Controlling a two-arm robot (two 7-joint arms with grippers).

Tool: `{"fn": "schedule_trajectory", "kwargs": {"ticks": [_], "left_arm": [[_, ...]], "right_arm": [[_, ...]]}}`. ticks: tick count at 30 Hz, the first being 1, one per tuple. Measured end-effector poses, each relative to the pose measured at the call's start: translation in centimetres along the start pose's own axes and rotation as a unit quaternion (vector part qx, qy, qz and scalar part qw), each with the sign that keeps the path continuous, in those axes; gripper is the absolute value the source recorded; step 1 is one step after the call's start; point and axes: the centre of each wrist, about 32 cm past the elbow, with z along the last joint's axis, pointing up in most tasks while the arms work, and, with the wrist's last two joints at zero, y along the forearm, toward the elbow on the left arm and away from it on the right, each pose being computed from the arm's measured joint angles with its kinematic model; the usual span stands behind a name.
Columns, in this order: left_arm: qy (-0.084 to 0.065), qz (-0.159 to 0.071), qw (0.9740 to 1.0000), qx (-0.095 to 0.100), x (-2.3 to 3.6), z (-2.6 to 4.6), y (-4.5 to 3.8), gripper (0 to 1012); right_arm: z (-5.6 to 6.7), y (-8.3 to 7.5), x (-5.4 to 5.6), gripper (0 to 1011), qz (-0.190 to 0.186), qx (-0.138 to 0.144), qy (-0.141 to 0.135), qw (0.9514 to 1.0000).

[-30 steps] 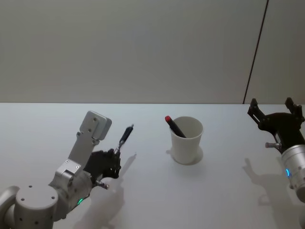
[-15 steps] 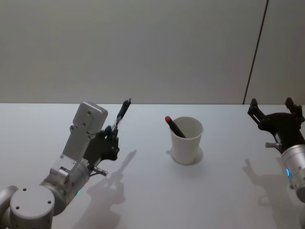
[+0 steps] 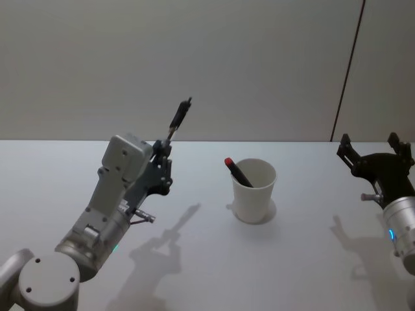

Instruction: Place the pen into the pen holder.

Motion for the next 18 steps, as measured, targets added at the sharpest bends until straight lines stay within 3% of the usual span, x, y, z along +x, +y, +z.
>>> {"fn": "schedule_trajectory", "kwargs": {"ticks": [9, 18], "left_arm": [[-0.019, -0.026, 0.9974, -0.065, -0.22, -0.13, -1.07, 138], [-0.029, -0.046, 0.9935, -0.100, -0.46, -0.21, -2.04, 138]], "right_arm": [[0.0, 0.0, 0.0, 1001, 0.000, 0.000, 0.000, 1.0000], [0.0, 0.0, 0.0, 1001, 0.000, 0.000, 0.000, 1.0000]]}}
